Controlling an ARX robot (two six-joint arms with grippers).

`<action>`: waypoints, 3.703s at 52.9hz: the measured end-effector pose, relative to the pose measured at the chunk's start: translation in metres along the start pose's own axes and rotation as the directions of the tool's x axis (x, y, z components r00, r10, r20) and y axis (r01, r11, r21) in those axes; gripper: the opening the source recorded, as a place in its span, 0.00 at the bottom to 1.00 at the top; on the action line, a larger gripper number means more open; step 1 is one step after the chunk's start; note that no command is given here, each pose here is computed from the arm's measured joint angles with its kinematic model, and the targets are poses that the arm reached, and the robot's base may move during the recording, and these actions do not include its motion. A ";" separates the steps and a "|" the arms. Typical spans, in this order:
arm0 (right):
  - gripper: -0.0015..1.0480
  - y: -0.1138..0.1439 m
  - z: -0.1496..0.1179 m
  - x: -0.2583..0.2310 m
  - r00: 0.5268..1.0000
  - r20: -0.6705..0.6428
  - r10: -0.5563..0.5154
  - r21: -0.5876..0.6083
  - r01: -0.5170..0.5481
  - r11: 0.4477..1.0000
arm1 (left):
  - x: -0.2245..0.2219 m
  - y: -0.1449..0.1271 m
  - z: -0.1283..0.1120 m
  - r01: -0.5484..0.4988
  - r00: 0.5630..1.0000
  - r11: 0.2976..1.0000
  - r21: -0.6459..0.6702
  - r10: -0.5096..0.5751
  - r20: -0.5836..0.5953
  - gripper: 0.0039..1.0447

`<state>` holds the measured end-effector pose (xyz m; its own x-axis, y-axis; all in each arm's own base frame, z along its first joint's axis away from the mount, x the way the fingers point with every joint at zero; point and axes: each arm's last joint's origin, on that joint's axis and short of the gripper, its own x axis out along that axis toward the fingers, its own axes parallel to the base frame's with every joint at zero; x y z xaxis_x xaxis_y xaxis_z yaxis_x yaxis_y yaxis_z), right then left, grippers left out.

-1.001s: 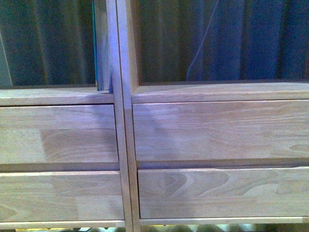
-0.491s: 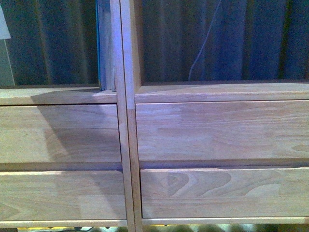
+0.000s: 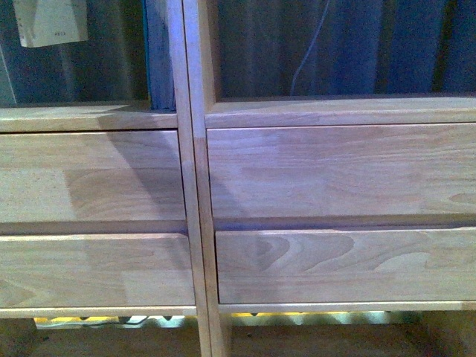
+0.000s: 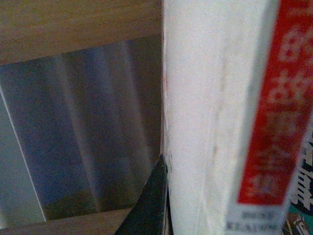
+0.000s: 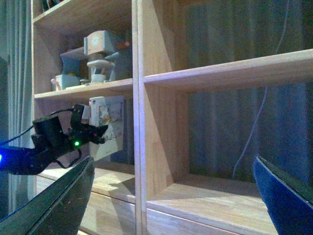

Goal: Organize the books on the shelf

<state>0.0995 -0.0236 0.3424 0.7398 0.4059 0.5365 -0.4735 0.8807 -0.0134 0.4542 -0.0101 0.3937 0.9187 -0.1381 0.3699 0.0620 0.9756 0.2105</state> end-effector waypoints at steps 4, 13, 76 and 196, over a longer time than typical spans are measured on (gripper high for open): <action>0.93 0.001 -0.001 0.000 1.000 0.002 -0.004 -0.015 0.004 1.000 | 0.007 -0.005 -0.007 -0.003 1.000 1.000 0.002 0.003 -0.012 0.06; 0.93 0.005 -0.004 -0.001 1.000 -0.007 0.007 -0.019 -0.007 1.000 | 0.023 -0.013 -0.033 -0.001 0.998 1.000 0.006 0.001 -0.059 0.06; 0.93 0.006 -0.011 -0.005 0.999 -0.015 0.048 0.012 -0.048 0.999 | -0.043 -0.047 -0.035 0.154 0.981 0.984 -0.088 -0.163 -0.108 0.94; 0.03 0.024 -0.152 -0.086 0.743 -0.473 -0.474 -0.240 0.409 0.880 | -0.413 -0.060 -0.068 -0.142 0.920 0.974 -0.177 0.064 -0.387 0.02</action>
<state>0.0971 -0.0003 0.1682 1.0000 -0.0004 0.0063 0.0004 1.0000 0.0047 0.0974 0.0001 0.1669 1.0000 0.0015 0.0040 -0.0015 1.0000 -0.0078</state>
